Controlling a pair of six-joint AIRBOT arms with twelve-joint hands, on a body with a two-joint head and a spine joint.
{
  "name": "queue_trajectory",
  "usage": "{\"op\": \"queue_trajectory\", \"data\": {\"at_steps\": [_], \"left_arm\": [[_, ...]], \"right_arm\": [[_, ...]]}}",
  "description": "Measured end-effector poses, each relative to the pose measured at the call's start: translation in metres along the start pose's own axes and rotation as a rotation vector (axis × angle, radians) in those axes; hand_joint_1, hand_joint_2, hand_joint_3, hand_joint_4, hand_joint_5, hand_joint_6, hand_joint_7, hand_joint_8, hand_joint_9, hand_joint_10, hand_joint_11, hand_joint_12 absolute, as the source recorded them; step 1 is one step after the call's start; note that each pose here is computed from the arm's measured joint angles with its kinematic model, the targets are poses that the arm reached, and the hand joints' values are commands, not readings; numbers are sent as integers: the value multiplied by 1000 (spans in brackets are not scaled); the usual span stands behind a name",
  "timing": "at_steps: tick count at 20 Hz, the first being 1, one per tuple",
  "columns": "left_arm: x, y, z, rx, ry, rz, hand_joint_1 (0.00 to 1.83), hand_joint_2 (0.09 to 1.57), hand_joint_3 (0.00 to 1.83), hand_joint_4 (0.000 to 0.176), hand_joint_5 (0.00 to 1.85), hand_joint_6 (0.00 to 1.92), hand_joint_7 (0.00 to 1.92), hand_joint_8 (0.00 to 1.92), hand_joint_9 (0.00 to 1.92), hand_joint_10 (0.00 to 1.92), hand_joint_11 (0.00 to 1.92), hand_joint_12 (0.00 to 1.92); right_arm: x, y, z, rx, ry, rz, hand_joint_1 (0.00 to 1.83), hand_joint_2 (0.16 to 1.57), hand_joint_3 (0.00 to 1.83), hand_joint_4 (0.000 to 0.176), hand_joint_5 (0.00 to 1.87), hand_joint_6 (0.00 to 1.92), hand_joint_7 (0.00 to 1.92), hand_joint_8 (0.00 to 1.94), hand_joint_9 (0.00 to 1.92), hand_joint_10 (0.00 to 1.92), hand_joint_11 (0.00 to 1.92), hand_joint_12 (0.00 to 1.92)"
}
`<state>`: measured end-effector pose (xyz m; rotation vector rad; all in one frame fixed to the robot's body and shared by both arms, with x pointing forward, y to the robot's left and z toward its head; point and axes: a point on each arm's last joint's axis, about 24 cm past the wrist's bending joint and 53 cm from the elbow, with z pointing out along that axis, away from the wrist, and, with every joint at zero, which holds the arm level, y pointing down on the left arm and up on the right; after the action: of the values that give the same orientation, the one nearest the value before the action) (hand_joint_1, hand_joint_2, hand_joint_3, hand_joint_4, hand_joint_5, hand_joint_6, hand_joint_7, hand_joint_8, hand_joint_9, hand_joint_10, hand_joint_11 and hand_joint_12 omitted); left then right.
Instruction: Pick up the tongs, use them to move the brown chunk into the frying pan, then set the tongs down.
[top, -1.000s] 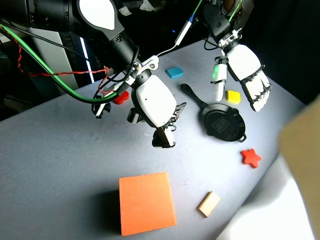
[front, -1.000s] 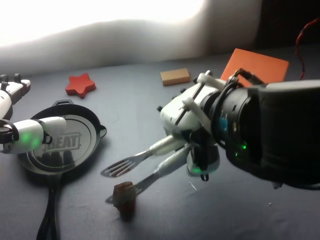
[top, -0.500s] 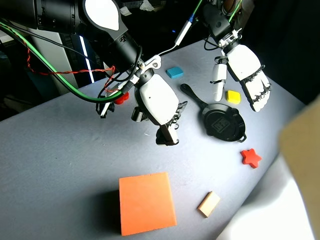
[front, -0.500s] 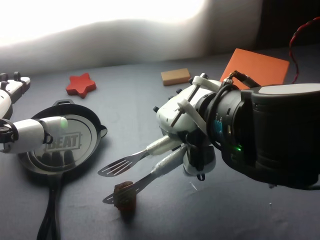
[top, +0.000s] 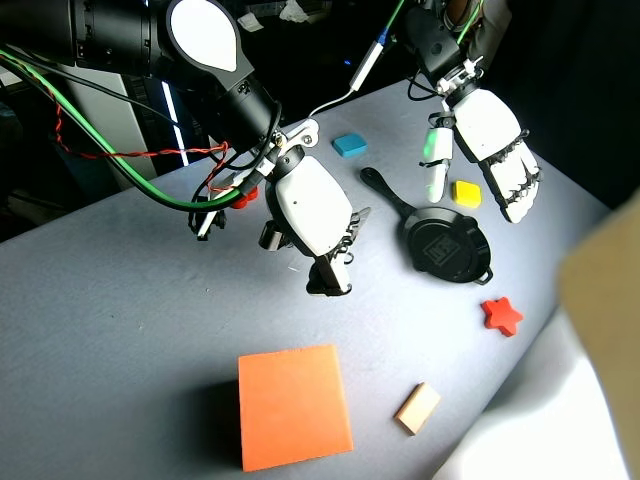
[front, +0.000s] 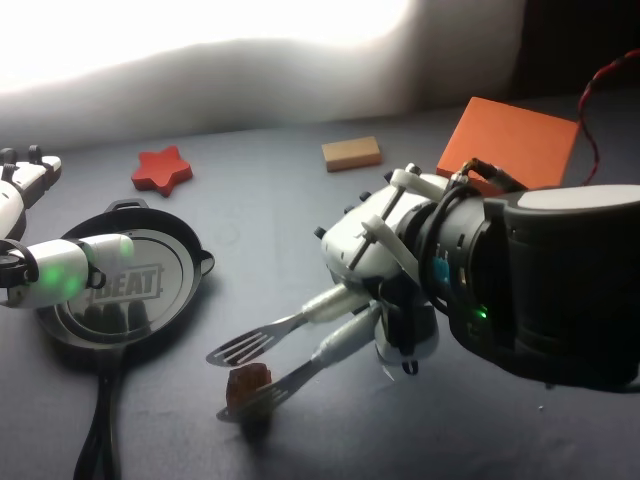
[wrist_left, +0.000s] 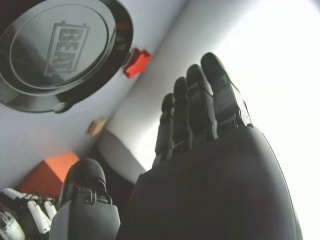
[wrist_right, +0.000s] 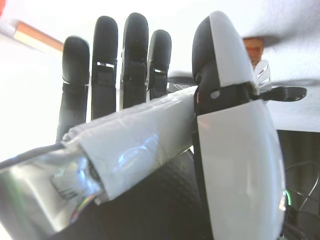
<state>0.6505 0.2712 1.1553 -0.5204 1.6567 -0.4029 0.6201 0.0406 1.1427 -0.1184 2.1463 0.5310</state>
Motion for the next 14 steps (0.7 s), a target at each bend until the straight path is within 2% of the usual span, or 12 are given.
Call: {"op": "queue_trajectory", "data": {"at_steps": [5,9,11,12,14], "left_arm": [[0,0,0,0,0,3,0,1149,2,0,124,6,185,5,196,6,0,619],[0,0,0,0,0,5,0,1152,1,0,126,3,189,2,189,0,0,583],[0,0,0,-1,0,6,0,1145,0,0,143,5,206,5,214,7,0,637],[0,0,0,0,1,8,0,1147,0,0,108,4,176,3,181,5,0,559],[0,1,0,-1,1,8,0,1152,1,0,104,3,172,3,174,3,0,567]], "right_arm": [[-1,-6,4,13,-5,0,1064,1156,1,0,666,496,922,1,595,726,247,1574],[-1,-16,12,38,-7,11,1081,1150,0,0,693,505,941,9,614,723,268,1564],[2,-15,13,37,2,14,1065,1154,1,0,714,484,947,10,624,695,265,1557],[2,-14,13,34,-1,10,1055,1158,2,0,745,455,957,12,639,675,275,1552],[3,-9,14,26,0,5,1034,1172,6,0,784,415,978,16,656,674,294,1550]]}}
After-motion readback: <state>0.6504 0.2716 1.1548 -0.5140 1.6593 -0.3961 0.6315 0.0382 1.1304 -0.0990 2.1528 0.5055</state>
